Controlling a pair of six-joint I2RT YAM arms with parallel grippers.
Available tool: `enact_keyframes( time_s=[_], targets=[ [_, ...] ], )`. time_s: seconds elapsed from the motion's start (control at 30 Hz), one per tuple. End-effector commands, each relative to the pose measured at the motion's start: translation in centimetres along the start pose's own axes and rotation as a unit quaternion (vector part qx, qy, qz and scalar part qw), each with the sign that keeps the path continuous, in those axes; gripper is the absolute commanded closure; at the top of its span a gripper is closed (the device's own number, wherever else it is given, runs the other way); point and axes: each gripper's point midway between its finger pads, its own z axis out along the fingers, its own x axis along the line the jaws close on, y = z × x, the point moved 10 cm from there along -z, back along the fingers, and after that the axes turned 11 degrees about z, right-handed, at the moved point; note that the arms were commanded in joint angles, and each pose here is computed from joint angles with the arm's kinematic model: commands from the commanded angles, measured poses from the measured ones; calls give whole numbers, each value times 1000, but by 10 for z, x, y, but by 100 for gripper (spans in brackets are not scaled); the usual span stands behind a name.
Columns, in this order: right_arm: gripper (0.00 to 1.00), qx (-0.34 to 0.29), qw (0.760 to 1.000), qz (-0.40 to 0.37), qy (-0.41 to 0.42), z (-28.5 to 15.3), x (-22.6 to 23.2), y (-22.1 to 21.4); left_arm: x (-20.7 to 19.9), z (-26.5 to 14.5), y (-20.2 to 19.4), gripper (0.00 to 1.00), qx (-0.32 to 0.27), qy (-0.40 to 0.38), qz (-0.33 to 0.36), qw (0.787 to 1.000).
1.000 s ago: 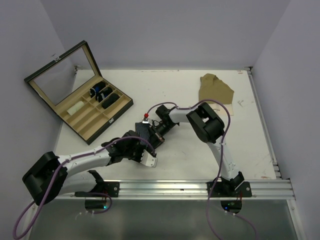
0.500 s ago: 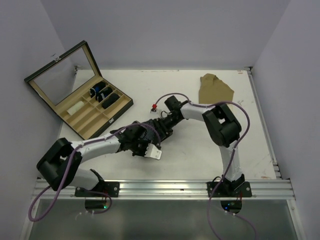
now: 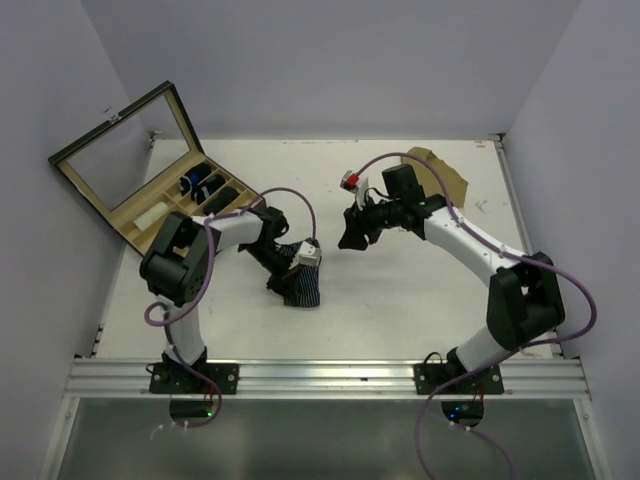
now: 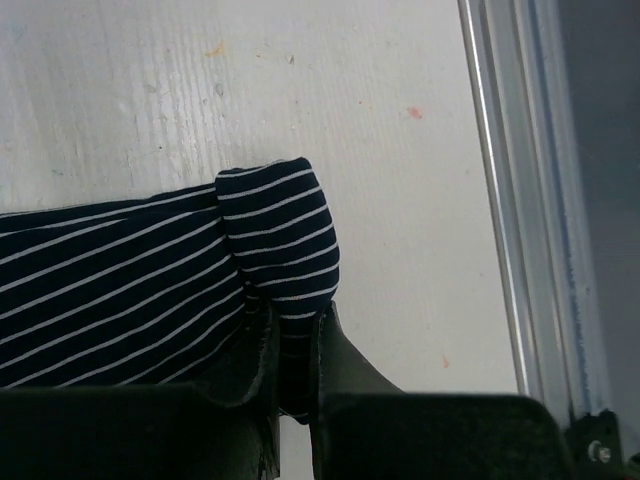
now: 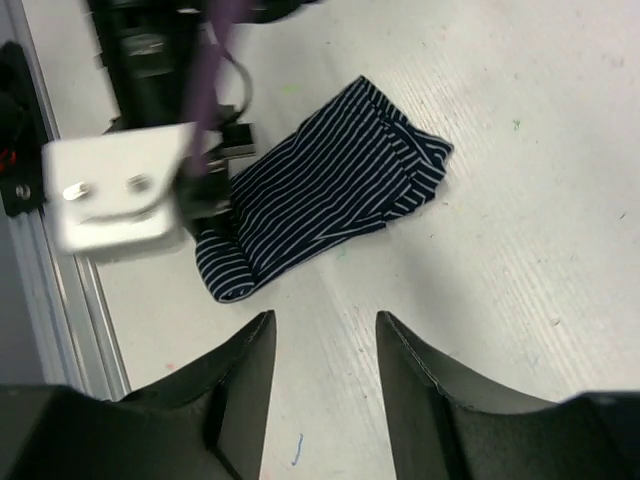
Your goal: Roll the underwear
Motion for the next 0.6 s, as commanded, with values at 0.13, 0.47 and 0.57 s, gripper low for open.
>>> enact_keyframes(
  time_s=[0.13, 0.47, 0.57],
  targets=[
    [49, 56, 975, -213, 33, 10, 60, -24, 0, 16, -60, 100, 91, -120, -121, 981],
    [43, 123, 933, -331, 64, 83, 99, -53, 24, 18, -66, 100, 83, -136, -160, 974],
    [42, 142, 924, -345, 81, 99, 107, -65, 27, 16, -68, 100, 80, -132, -165, 974]
  ],
)
